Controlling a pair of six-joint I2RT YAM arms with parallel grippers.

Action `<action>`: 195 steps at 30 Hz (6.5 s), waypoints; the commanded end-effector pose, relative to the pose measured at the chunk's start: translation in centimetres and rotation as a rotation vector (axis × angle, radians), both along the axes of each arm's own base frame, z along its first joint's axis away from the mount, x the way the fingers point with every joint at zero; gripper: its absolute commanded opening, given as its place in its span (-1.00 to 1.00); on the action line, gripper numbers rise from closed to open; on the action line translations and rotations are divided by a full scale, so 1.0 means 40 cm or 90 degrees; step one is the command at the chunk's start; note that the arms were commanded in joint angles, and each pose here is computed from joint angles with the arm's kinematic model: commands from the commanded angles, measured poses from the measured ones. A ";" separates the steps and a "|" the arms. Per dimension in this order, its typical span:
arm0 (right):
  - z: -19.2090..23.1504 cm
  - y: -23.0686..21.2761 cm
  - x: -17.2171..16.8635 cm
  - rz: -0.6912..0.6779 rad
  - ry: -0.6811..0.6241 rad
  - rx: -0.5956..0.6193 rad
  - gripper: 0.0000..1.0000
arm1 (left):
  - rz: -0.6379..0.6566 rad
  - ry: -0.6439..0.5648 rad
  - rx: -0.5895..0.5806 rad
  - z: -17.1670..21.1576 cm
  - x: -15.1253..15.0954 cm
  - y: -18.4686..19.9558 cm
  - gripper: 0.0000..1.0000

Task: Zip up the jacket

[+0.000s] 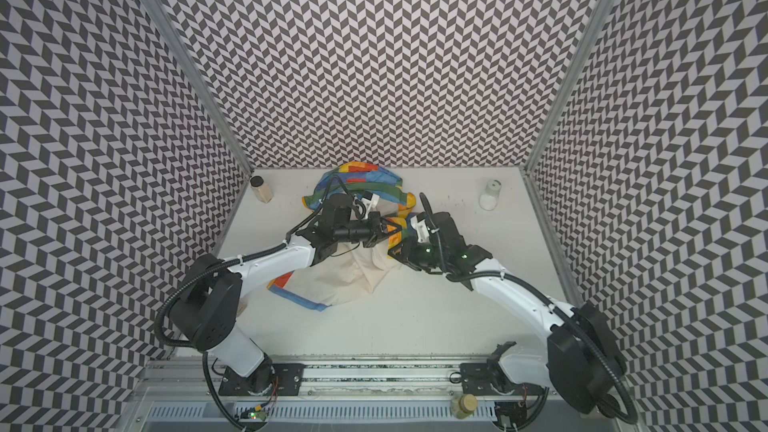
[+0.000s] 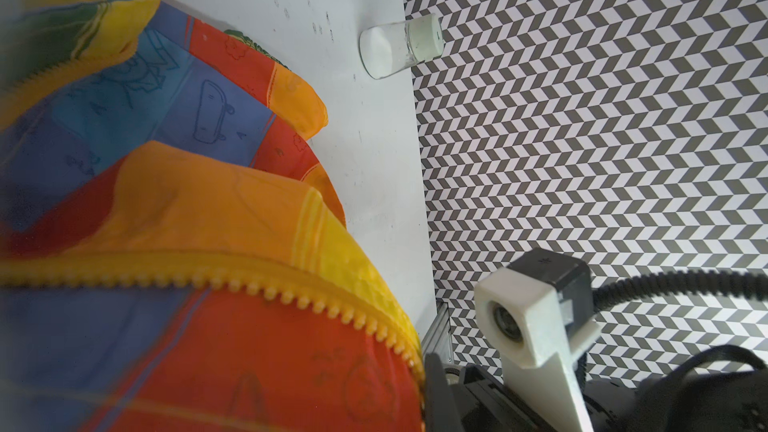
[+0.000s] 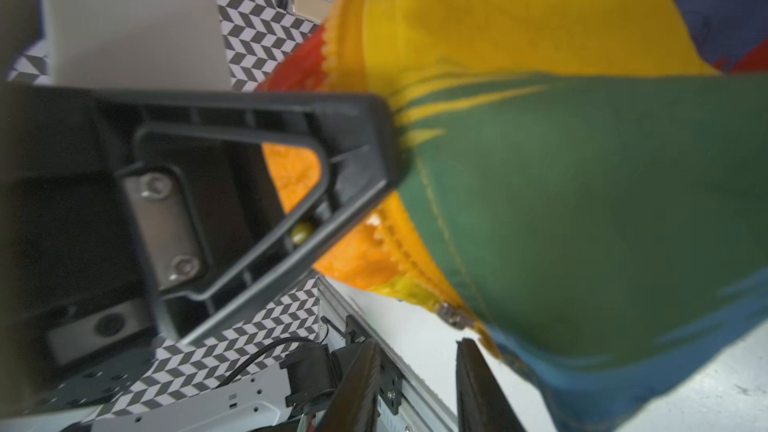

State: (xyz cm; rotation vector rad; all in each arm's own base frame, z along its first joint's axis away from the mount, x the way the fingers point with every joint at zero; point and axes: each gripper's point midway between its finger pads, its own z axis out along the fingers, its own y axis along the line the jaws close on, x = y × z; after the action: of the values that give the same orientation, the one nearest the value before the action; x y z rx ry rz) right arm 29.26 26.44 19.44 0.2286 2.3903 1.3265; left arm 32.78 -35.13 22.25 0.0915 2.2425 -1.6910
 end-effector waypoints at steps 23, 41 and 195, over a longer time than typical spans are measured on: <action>0.039 -0.031 0.102 -0.064 -0.049 0.021 -0.67 | -0.029 -0.008 -0.082 0.142 -0.046 -0.019 -1.00; 0.100 -0.069 0.036 -0.028 -0.119 0.017 -0.57 | -0.022 0.001 -0.061 0.132 -0.033 -0.023 -1.00; 0.117 -0.088 0.041 0.048 -0.320 -0.173 -0.50 | -0.081 0.074 -0.125 0.216 -0.025 -0.044 -1.00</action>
State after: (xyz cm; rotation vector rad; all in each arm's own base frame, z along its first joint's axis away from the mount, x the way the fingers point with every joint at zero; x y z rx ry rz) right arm 30.34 23.17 22.11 -0.2409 2.1794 0.9431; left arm 32.07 -36.81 28.19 0.0122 2.2579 -1.9908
